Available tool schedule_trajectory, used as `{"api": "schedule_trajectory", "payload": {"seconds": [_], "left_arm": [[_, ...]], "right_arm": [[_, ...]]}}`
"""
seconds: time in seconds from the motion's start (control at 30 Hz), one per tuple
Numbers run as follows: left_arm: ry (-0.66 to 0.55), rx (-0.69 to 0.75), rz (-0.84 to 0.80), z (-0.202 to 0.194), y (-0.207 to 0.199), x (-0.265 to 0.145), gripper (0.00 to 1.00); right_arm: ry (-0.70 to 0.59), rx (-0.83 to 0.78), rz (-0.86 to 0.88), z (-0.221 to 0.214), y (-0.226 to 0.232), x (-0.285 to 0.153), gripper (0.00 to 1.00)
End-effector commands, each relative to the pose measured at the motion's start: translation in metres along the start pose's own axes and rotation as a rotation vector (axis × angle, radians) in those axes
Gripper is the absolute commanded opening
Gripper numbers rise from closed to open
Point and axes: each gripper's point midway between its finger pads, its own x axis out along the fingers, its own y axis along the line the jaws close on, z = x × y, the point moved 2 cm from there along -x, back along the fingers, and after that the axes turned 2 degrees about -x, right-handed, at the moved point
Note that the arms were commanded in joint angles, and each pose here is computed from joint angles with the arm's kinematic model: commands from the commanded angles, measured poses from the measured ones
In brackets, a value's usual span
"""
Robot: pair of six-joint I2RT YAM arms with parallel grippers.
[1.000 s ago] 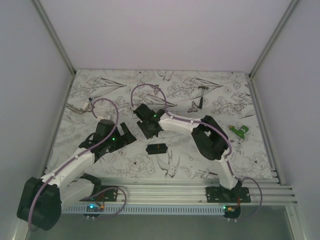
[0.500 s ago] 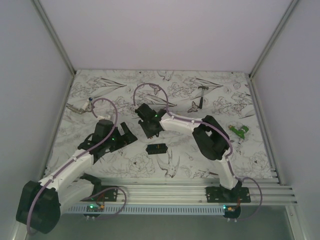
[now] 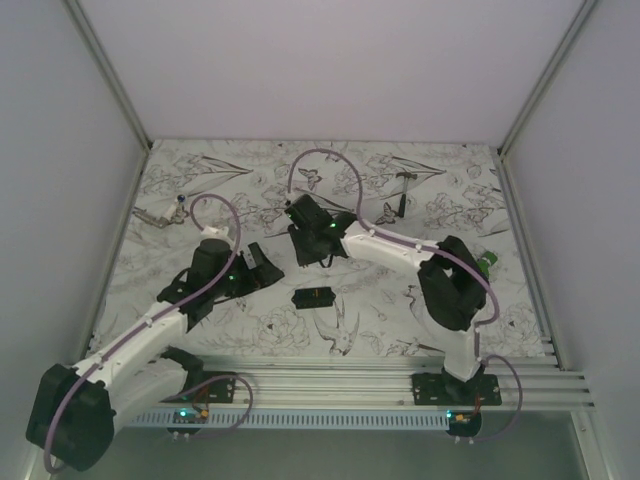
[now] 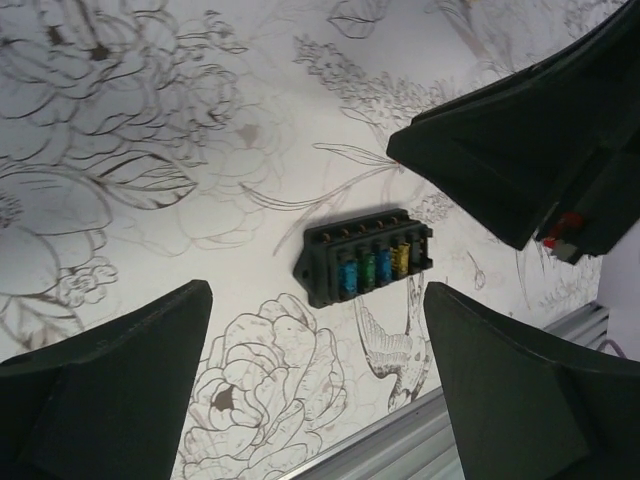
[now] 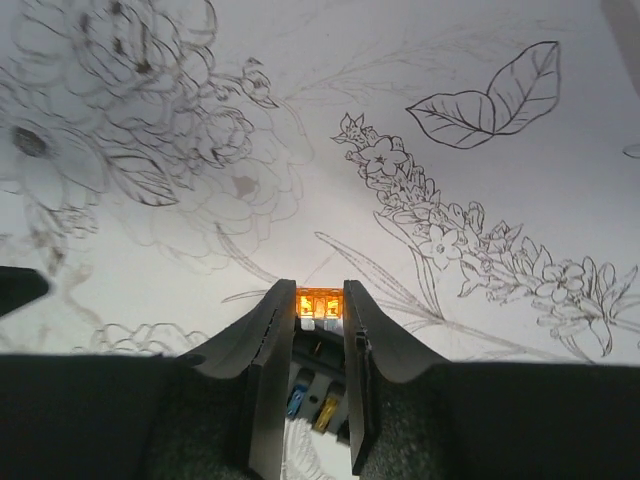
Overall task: Snap on the fuse box
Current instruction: Pick up the fuse from the center of the board.
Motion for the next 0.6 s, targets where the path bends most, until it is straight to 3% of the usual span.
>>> {"api": "schedule_trajectory", "payload": {"seconds": [0.0, 0.33, 0.57], "left_arm": [[-0.072, 0.051, -0.094, 0.013, -0.032, 0.002, 0.88], [-0.205, 0.108, -0.201, 0.021, -0.081, 0.008, 0.58], [-0.255, 0.120, -0.238, 0.020, -0.101, 0.012, 0.43]], "right_arm": [[-0.132, 0.146, 0.040, 0.033, 0.003, -0.036, 0.29], [-0.234, 0.341, 0.127, 0.042, 0.009, -0.076, 0.30], [-0.265, 0.416, 0.196, 0.039, 0.016, -0.087, 0.30]]}}
